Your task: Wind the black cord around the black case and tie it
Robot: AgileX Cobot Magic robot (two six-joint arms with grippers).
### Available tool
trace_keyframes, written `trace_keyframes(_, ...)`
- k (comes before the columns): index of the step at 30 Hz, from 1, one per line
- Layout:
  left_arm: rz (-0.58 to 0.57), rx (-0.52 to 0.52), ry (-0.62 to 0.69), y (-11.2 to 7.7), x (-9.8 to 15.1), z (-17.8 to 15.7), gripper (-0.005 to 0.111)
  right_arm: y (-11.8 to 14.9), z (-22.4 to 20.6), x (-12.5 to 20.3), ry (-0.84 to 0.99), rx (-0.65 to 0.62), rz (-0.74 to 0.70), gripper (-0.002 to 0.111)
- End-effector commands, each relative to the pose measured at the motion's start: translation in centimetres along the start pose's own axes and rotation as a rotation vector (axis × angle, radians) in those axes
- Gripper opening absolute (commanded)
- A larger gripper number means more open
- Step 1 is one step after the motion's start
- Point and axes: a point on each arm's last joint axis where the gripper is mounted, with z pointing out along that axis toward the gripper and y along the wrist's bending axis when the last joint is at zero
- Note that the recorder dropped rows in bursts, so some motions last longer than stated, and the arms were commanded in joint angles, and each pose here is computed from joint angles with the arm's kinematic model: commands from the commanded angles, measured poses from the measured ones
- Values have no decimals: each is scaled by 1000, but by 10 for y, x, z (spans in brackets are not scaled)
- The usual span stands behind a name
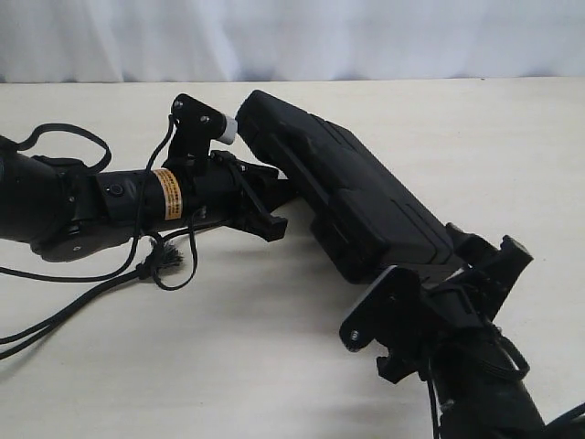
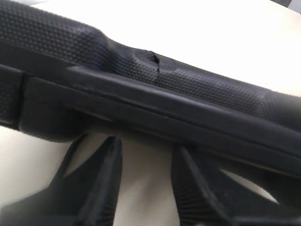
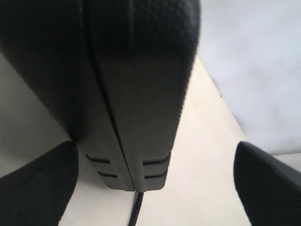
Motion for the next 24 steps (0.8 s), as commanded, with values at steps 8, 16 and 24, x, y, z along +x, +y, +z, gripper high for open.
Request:
trace_keyframes(8, -10, 18, -49, -2, -7, 0, 35, 0, 5, -18, -17, 0, -20, 81)
trace_keyframes(16, -10, 18, -49, -2, -7, 0, 35, 4, 4, -17, -9, -38, -31, 81)
trace_keyframes(24, -12, 12, -40, -2, -7, 0, 35, 0, 18, -30, 20, -58, 27, 81)
